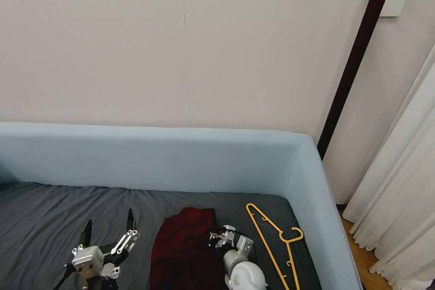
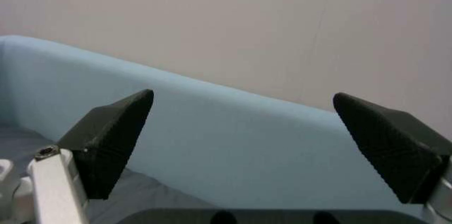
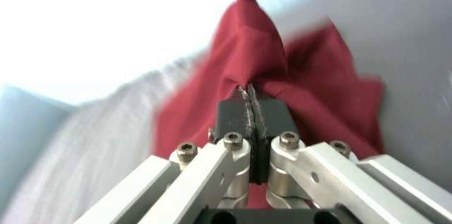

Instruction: Pick up the clothes from the sofa and hang them on the clothes hanger.

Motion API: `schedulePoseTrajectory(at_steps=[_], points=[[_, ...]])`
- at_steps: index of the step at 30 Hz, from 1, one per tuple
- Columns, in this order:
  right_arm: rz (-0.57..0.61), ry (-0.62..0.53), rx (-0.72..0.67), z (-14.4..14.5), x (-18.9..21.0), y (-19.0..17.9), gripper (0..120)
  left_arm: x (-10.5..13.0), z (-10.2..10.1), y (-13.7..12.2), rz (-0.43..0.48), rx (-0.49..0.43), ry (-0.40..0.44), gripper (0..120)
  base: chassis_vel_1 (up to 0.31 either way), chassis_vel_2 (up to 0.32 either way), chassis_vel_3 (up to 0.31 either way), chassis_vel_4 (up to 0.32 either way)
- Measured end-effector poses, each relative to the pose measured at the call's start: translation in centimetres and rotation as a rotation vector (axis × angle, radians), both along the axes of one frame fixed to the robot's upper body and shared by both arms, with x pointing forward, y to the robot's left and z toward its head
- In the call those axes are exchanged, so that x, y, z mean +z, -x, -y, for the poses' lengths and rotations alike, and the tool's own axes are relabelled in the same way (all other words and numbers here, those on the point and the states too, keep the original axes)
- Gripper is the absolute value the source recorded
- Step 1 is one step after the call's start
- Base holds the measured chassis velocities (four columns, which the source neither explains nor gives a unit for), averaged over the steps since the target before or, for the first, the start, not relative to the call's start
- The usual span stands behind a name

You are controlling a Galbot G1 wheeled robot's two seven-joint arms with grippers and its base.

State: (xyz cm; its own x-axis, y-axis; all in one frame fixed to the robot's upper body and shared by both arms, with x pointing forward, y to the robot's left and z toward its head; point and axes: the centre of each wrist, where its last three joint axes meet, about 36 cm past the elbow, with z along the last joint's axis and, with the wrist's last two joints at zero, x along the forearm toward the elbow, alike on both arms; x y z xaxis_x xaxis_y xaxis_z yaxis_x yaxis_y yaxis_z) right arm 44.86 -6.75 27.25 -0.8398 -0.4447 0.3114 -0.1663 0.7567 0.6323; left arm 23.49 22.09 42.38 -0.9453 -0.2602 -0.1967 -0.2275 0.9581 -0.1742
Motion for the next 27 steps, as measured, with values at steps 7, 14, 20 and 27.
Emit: schedulePoseTrajectory(at_steps=[7, 14, 20, 27], points=[[0.235, -0.067, 0.023, 1.7, 4.2, -0.8, 0, -0.2, -0.1, -0.2, -0.002, 0.008, 0.005, 100, 0.0, 0.0, 0.0, 0.0], [0.445, -0.11, 0.065, 4.5, 12.6, -4.7, 0, 0.9, 0.0, -0.1, -0.031, 0.019, 0.115, 100, 0.0, 0.0, 0.0, 0.0], [0.609, -0.142, 0.098, 5.5, 21.7, -8.3, 0, 1.5, -0.3, -0.2, -0.024, 0.03, 0.111, 100, 0.0, 0.0, 0.0, 0.0], [0.779, -0.181, 0.08, 6.9, 32.2, -11.6, 0, 1.9, -1.1, -0.1, -0.015, 0.045, 0.092, 100, 0.0, 0.0, 0.0, 0.0]])
